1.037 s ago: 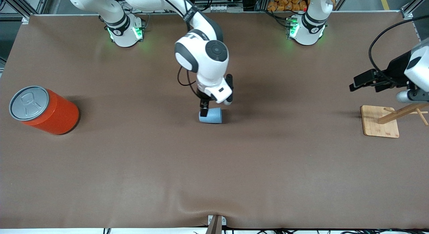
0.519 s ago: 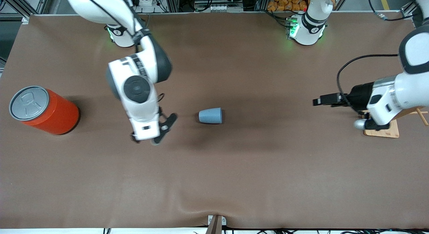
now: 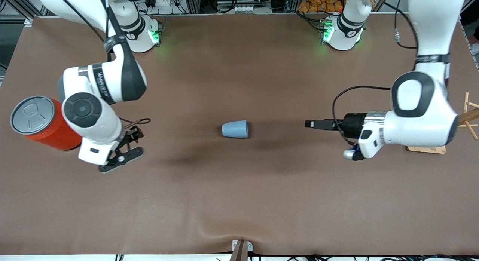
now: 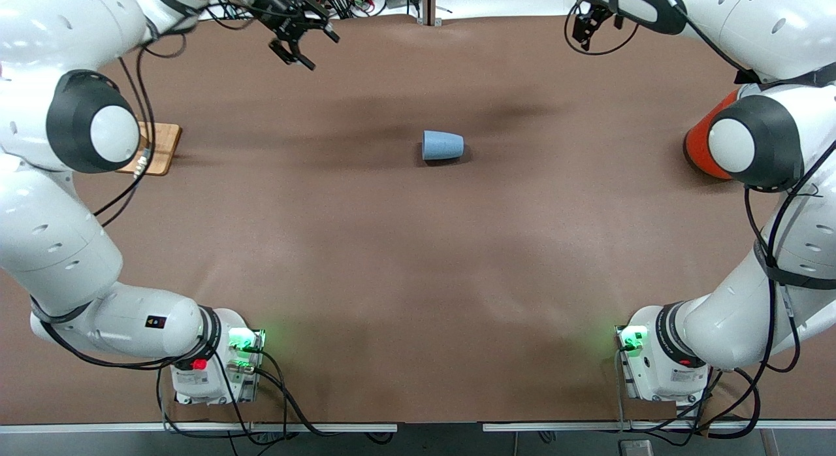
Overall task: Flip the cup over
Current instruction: 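Withdraw the right gripper while the left gripper reaches the cup's base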
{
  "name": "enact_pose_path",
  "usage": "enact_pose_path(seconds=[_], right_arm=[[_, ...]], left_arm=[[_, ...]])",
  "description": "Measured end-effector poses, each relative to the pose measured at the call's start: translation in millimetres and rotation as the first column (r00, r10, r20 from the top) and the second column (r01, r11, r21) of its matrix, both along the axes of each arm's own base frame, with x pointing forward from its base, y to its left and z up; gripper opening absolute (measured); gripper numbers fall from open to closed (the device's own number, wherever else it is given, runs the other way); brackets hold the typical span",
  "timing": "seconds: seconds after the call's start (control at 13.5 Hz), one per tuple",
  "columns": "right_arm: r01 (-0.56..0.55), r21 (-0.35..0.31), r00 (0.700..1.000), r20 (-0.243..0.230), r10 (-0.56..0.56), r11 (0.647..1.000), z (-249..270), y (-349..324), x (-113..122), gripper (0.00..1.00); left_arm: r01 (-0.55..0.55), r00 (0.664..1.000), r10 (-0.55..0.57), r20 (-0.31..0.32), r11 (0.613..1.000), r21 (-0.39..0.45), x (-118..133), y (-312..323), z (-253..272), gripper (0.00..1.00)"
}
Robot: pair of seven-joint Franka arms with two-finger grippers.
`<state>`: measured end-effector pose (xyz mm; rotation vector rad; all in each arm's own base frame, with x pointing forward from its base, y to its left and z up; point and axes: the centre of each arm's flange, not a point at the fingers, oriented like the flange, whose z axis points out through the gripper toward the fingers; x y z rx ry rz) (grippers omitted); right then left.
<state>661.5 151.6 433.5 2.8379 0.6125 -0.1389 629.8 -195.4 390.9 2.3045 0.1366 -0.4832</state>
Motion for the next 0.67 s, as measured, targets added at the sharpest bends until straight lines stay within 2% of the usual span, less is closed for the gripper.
enact_pose_path(seconds=[0.15,0.3,0.37,0.52,0.67], right_arm=[[0.101,-0.004,0.995,0.017,-0.101,0.995,0,-26,5,1.0],[0.179,0.001,0.983,0.025,-0.179,0.984,1,-64,11,1.0],[0.223,0.018,0.975,0.022,-0.223,0.975,2,-86,12,1.0],[0.323,0.099,0.946,-0.007,-0.324,0.941,3,-131,11,1.0],[0.374,0.133,0.927,-0.025,-0.374,0.918,4,-158,1,1.0]], left_arm=[[-0.009,1.0,0.009,0.002,1.0,-0.016,-2,-26,-19,1.0],[-0.041,0.999,0.039,-0.027,0.995,-0.091,-5,-51,-41,1.0],[-0.046,0.999,0.042,-0.032,0.99,-0.13,-6,-60,-55,1.0],[-0.074,0.997,0.065,-0.05,0.979,-0.192,-8,-71,-95,1.0],[-0.091,0.995,0.077,-0.06,0.959,-0.269,-17,-79,-138,1.0]])
